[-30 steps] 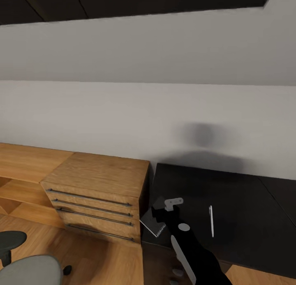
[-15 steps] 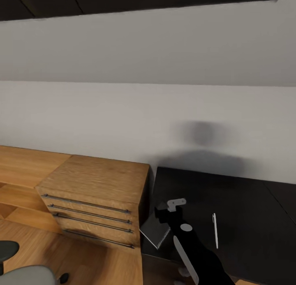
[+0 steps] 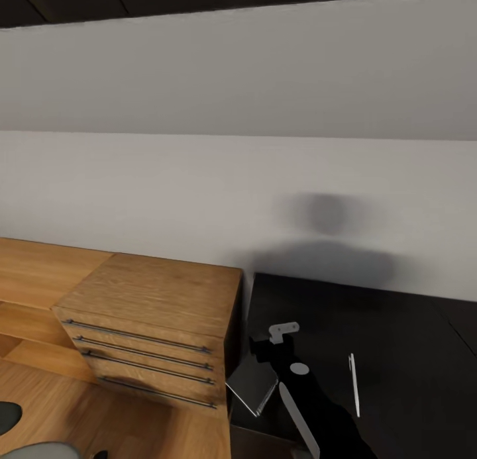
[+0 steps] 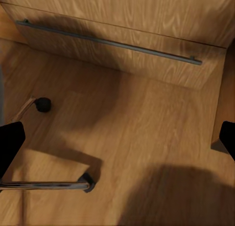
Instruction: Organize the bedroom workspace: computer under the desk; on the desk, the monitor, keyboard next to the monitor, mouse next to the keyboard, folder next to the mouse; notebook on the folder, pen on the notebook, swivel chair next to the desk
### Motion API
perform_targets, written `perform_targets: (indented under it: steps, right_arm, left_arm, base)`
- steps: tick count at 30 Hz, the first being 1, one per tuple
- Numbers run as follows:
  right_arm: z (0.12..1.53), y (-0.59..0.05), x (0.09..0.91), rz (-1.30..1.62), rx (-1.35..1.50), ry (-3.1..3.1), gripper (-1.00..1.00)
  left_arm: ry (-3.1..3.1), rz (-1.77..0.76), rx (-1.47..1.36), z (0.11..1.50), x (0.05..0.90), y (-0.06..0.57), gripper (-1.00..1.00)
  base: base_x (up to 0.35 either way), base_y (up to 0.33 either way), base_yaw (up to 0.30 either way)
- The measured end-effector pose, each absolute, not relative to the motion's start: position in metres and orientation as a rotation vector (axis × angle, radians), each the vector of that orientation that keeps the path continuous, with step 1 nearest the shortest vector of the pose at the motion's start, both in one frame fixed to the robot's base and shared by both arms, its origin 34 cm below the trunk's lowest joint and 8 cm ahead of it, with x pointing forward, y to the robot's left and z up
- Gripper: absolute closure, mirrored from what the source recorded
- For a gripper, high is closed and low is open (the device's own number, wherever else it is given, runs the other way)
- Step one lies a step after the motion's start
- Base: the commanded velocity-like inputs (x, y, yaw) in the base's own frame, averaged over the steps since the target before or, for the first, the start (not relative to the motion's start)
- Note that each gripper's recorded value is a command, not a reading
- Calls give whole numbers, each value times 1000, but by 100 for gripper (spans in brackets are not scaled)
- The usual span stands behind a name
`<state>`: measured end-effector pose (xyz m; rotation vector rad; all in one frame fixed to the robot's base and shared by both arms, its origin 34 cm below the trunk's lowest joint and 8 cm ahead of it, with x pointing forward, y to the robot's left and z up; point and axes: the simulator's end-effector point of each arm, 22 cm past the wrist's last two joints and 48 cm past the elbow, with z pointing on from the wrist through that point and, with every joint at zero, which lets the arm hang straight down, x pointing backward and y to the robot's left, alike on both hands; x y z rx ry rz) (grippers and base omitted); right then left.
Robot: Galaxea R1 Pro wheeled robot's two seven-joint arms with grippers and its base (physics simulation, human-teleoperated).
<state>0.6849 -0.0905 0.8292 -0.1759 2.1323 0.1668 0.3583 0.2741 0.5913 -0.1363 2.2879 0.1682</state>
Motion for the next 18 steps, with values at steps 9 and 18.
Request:
perform_targets:
  steps: [9, 18]
  right_arm:
    - [804, -89, 674, 152, -193, 2191, -100]
    - [787, -76, 660, 135, -283, 2218, -100]
  left_arm:
    - [2287, 169, -138, 591, 359, 274, -100]
    - [2287, 170, -140, 591, 359, 275, -100]
  base:
    - [56, 36, 0]
    - [4, 3, 0]
